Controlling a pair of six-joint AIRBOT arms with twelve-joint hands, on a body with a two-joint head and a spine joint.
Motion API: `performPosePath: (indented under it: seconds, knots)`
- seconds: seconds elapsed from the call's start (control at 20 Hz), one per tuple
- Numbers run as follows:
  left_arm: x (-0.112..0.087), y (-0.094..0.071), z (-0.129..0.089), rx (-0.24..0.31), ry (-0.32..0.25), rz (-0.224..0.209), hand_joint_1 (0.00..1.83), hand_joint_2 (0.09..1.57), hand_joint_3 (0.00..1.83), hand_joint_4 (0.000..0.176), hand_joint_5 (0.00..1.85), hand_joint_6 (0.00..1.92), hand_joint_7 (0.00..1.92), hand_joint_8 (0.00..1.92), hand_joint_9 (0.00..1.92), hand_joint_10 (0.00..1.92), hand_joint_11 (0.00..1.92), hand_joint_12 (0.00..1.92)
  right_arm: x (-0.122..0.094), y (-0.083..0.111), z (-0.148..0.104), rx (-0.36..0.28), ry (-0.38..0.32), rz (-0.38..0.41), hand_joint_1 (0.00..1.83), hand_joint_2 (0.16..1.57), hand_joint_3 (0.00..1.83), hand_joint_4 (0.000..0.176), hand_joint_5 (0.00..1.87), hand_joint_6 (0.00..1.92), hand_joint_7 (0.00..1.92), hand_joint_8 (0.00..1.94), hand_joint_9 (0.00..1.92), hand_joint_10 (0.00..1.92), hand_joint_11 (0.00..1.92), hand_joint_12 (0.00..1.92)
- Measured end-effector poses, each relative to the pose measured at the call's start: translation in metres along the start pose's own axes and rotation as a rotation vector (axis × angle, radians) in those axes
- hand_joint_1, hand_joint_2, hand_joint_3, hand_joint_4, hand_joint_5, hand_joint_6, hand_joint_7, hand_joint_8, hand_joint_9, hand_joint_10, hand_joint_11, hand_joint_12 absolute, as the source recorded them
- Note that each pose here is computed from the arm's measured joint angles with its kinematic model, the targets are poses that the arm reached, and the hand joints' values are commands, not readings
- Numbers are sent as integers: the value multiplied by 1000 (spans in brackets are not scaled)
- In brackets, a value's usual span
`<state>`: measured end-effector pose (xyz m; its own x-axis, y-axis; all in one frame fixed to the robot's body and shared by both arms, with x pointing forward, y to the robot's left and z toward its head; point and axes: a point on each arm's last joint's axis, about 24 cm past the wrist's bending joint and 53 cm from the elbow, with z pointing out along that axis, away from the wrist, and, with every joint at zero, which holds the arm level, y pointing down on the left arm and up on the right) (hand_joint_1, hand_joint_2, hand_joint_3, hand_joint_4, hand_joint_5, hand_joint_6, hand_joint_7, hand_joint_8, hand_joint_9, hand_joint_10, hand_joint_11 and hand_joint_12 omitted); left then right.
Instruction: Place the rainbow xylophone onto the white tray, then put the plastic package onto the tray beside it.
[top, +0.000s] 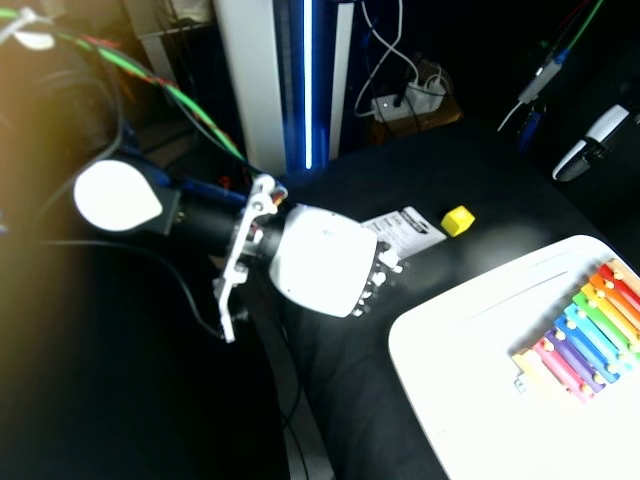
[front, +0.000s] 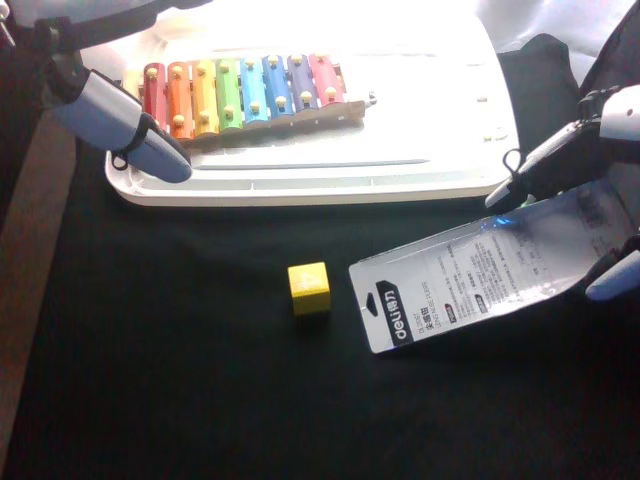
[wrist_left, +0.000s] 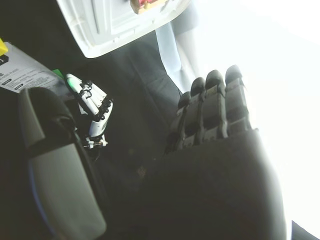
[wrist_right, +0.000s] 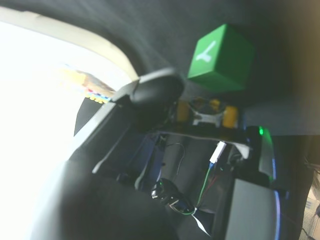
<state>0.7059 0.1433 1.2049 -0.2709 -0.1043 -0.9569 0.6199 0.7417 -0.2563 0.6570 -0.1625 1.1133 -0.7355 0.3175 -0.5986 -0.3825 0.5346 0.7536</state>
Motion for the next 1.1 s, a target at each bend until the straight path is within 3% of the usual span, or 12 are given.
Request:
performPosePath:
  seconds: [0.15,0.25,0.3,0.4,0.55,0.7,0.75,0.8,0.9,0.95,1.0,1.1]
  knots:
    - [1,1,0,-2,3,0,889,741,0,0,0,0,112,4,100,9,25,25,-8,1,-2,-5,-28,-2,1299,1037,0,0,995,830,1368,429,1495,155,1175,972]
    - [1,1,0,-2,3,0,903,741,0,0,0,0,91,0,74,0,17,23,-14,4,-5,-15,-47,-1,1297,1046,3,0,1056,619,1244,760,1564,178,1204,1157]
    - [2,1,0,-3,4,0,914,738,0,11,0,0,84,0,61,0,9,19,-17,5,-6,-18,-58,-1,1215,1057,0,0,1098,723,1284,571,1563,255,1207,1243]
    - [1,1,0,-3,3,0,878,745,2,0,0,0,82,0,65,3,25,28,-23,7,-9,-26,-78,-8,1281,1088,0,0,995,666,1131,973,1508,265,1118,1272]
    - [5,2,-1,-7,11,1,885,743,1,10,0,0,78,0,72,4,26,29,-38,17,-11,-49,-117,-27,1285,1077,1,0,956,794,1187,857,1489,278,1105,1298]
    - [5,3,-1,-8,11,1,881,741,0,9,0,0,83,2,87,8,48,41,-58,33,-14,-90,-168,-38,1283,1087,1,0,962,787,1134,965,1319,578,950,1249]
    - [5,3,-1,-8,11,1,876,733,0,6,0,0,85,3,94,10,55,45,-61,37,-14,-97,-174,-42,1363,1113,0,0,845,876,1005,978,1091,1059,981,1239]
    - [5,3,-1,-8,12,1,883,738,0,9,0,0,85,2,88,7,49,43,-65,41,-14,-108,-183,-49,1378,1121,1,0,780,991,996,928,1045,1159,1018,1262]
    - [5,3,-1,-8,11,1,900,726,0,22,0,0,97,6,88,5,37,40,-74,45,-16,-119,-201,-59,1385,1110,1,0,775,1050,1031,838,1060,1118,1045,1195]
    - [5,3,-1,-9,12,1,908,737,0,0,0,0,94,4,90,5,36,40,-80,47,-18,-123,-215,-64,1306,1093,0,0,885,929,1158,828,1192,833,1079,1222]
    - [5,3,-1,-9,12,1,899,741,2,0,0,0,88,1,98,8,50,48,-89,50,-20,-132,-237,-59,1291,1083,4,0,914,883,1178,845,1274,681,1096,1236]
    - [5,3,-1,-8,11,0,899,731,0,25,0,0,83,0,74,0,29,42,-103,54,-19,-154,-275,-50,1292,1069,0,0,938,876,1233,734,1348,534,1122,1218]
